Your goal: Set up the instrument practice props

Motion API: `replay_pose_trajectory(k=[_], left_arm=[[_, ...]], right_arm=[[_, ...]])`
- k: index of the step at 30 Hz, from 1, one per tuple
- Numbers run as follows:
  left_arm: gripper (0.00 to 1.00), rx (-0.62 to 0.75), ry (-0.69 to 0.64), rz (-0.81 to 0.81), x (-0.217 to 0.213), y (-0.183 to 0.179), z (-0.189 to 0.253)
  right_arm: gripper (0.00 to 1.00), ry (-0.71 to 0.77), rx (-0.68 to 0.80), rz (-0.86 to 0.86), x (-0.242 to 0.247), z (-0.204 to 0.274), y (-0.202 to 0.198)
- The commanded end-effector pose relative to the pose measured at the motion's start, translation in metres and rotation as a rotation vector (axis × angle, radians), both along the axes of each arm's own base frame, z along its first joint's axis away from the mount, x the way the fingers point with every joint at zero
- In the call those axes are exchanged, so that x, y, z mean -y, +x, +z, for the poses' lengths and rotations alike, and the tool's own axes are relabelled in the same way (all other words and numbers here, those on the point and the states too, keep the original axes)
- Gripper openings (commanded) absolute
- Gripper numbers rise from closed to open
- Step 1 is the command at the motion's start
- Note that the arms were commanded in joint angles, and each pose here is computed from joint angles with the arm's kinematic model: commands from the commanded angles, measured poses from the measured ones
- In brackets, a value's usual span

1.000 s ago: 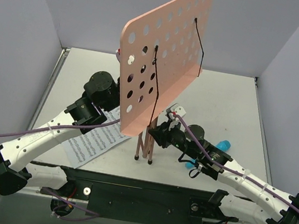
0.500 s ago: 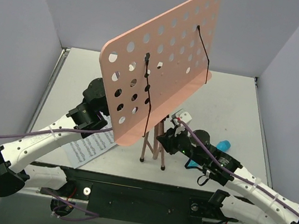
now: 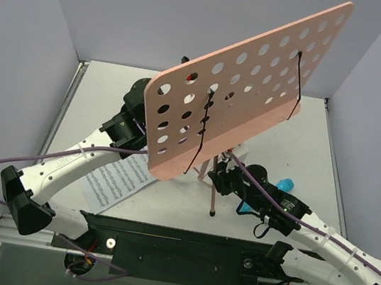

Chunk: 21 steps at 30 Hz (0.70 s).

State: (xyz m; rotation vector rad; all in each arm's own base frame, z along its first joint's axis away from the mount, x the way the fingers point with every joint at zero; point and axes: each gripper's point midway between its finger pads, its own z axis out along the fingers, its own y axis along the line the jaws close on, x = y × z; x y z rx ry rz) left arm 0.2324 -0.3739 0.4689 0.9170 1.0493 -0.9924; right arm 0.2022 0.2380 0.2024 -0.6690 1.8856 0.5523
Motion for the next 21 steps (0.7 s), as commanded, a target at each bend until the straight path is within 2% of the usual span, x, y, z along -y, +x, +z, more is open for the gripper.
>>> replay_pose_trajectory(k=[1,12,21], left_arm=[[0.0,0.464,-0.196,0.053,-0.046,-0.01,0.13],[0.0,0.431,-0.242,-0.013,-0.046,0.038,0.133],[0.0,0.486,-0.171,-0.125,-0.029,0.055,0.129]], right_arm=[[0.0,0.001,-0.004,-0.098,0.012,0.013,0.01],[0.0,-0.011,-0.033,-0.171,0.022,0.015,0.015],[0.0,-0.011,-0.124,-0.168,0.016,0.012,0.009]])
